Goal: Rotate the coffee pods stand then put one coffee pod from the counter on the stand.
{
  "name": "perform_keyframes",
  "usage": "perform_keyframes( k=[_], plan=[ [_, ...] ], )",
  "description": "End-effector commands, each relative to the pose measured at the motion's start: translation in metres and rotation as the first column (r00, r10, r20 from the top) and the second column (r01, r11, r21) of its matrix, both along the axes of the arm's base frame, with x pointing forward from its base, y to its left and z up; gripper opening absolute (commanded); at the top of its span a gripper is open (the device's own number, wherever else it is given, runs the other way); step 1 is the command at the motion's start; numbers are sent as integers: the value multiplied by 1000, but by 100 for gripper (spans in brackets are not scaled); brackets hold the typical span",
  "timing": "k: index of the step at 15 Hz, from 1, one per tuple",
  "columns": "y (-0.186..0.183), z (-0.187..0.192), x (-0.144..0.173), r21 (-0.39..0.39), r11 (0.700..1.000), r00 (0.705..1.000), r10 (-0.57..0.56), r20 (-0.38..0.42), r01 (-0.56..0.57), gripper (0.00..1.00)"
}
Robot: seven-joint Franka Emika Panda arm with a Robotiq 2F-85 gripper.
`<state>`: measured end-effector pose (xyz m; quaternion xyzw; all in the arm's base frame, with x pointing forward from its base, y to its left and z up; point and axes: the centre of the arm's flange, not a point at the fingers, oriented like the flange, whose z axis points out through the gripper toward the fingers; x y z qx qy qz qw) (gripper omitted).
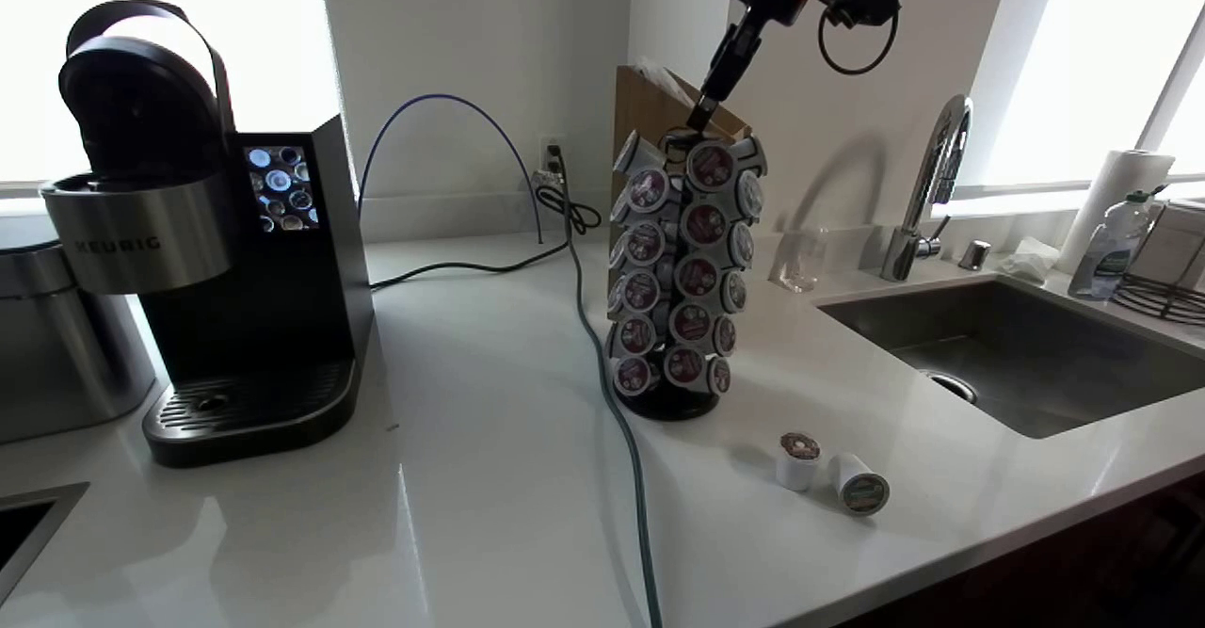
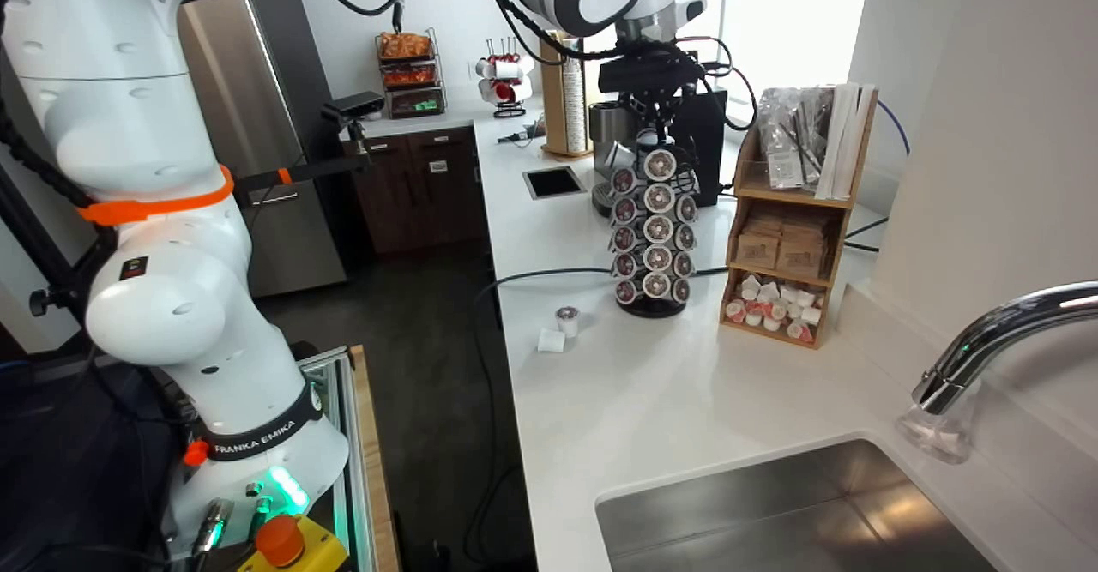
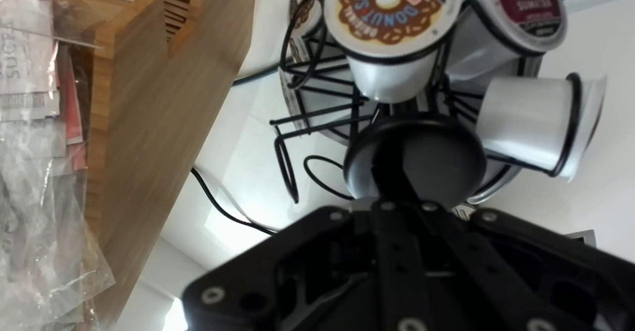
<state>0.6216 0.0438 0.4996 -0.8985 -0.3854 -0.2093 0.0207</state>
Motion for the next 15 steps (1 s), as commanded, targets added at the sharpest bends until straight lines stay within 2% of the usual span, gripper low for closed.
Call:
perform_keyframes(
  k=[1, 15],
  plan=[
    [4, -1, -3, 12, 1000, 999, -4, -54, 5, 0],
    [10, -4, 0, 16, 1000, 998, 14, -65, -13, 0]
  ],
)
